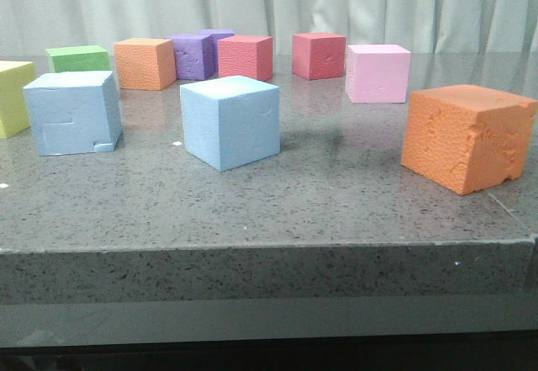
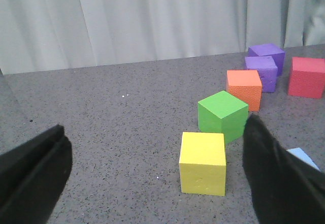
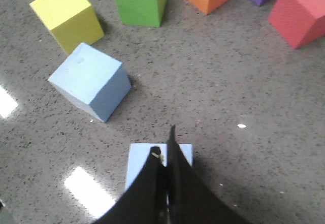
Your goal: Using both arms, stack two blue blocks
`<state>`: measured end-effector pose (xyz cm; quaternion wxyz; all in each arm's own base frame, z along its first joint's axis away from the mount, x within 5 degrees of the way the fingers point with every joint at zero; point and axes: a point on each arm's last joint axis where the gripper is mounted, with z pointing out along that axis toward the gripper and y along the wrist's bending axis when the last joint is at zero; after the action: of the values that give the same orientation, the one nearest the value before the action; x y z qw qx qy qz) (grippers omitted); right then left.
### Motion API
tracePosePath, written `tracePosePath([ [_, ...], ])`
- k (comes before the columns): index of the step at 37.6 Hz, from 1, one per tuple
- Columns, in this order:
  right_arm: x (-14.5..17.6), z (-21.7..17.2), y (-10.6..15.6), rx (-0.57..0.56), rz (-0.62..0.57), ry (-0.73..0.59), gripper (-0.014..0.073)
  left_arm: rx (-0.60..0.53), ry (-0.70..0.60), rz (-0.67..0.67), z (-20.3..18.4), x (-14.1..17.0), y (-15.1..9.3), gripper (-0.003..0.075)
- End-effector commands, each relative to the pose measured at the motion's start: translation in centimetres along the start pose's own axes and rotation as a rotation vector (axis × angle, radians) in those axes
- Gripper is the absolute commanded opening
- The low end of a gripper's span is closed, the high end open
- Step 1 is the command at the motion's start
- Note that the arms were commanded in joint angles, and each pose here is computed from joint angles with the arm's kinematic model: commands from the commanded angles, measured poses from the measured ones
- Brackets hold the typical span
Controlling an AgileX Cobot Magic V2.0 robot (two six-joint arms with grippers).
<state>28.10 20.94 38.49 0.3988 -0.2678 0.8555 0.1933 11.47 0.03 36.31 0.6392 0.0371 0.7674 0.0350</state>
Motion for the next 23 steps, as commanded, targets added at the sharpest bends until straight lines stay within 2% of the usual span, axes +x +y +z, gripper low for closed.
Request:
tracePosePath([
  [1,-1.9,-4.0,-1.4,0.041,0.035,-0.133,-0.0068,-0.007,-0.11,-0.016,-0.3,-1.8,0.2,0.0651],
  [10,-0.1,-8.2,-7.2,0.215,0.167,-0.143,-0.0068,-0.007,-0.11,-0.016,-0.3,-1.8,0.2,0.0651],
  [16,4.0,-12.1,-11.6,0.416,0.266,-0.152,-0.0068,-0.007,-0.11,-0.016,-0.3,-1.8,0.2,0.0651],
  [19,6.0,-13.6,-12.4,0.496,0.282,-0.173,-0.0068,-0.007,-0.11,-0.016,-0.3,-1.8,0.2,0.0651],
  [23,8.5,-14.9,-11.5,0.536,0.268,-0.246,-0.0068,-0.007,-0.11,-0.016,-0.3,-1.8,0.2,0.0651],
])
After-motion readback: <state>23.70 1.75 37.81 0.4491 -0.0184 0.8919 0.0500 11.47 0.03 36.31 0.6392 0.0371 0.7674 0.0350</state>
